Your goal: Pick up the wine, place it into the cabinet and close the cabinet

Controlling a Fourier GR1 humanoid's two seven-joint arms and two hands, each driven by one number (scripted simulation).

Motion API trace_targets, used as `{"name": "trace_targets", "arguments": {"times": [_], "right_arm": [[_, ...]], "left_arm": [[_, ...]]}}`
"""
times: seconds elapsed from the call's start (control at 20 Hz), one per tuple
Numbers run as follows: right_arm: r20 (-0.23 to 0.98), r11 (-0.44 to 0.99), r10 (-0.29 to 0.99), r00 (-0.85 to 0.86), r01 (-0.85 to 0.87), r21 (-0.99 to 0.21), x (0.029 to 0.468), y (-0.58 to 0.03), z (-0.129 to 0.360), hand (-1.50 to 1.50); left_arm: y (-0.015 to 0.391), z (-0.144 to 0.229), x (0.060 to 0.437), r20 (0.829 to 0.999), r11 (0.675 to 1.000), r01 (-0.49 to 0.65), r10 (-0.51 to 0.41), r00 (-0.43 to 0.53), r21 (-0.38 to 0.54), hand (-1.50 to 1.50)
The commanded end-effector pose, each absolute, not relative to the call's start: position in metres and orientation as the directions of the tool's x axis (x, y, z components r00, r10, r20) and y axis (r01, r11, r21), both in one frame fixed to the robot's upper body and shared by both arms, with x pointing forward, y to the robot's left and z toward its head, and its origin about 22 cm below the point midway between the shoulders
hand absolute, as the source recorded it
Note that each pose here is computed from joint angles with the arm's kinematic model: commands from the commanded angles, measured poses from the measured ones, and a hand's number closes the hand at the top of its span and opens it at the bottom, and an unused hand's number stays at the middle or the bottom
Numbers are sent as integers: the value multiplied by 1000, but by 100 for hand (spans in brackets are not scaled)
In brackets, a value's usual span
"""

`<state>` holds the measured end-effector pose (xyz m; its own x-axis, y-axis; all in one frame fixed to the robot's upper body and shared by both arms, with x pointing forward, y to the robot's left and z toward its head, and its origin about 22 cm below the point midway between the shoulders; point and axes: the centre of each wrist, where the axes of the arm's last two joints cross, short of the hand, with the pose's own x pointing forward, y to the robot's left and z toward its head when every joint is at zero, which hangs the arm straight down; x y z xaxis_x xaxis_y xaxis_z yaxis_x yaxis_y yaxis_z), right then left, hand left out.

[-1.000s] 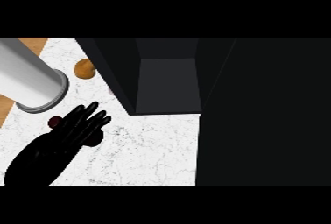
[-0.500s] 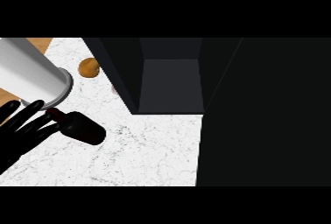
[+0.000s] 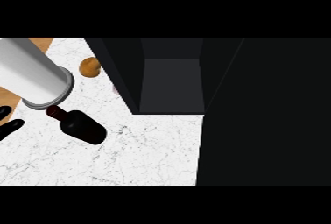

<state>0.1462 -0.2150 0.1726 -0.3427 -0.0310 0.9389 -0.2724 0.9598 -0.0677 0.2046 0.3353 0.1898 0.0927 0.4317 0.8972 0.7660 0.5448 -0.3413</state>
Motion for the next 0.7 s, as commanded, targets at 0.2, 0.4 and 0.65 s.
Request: {"name": "trace_targets", "arguments": {"times": [0.2, 0.4, 0.65], "right_arm": [[934, 956, -35, -357, -284, -72, 117, -218, 198, -150], [933, 962, -37, -357, -266, -63, 131, -215, 198, -150], [929, 964, -41, -368, -260, -60, 126, -209, 194, -150]], "left_arm": [[362, 219, 220, 899, 611, 715, 435, 53, -338, -150], [382, 216, 230, 907, 623, 708, 417, 59, -333, -150], [391, 199, 250, 919, 666, 674, 391, 49, -320, -150]]}}
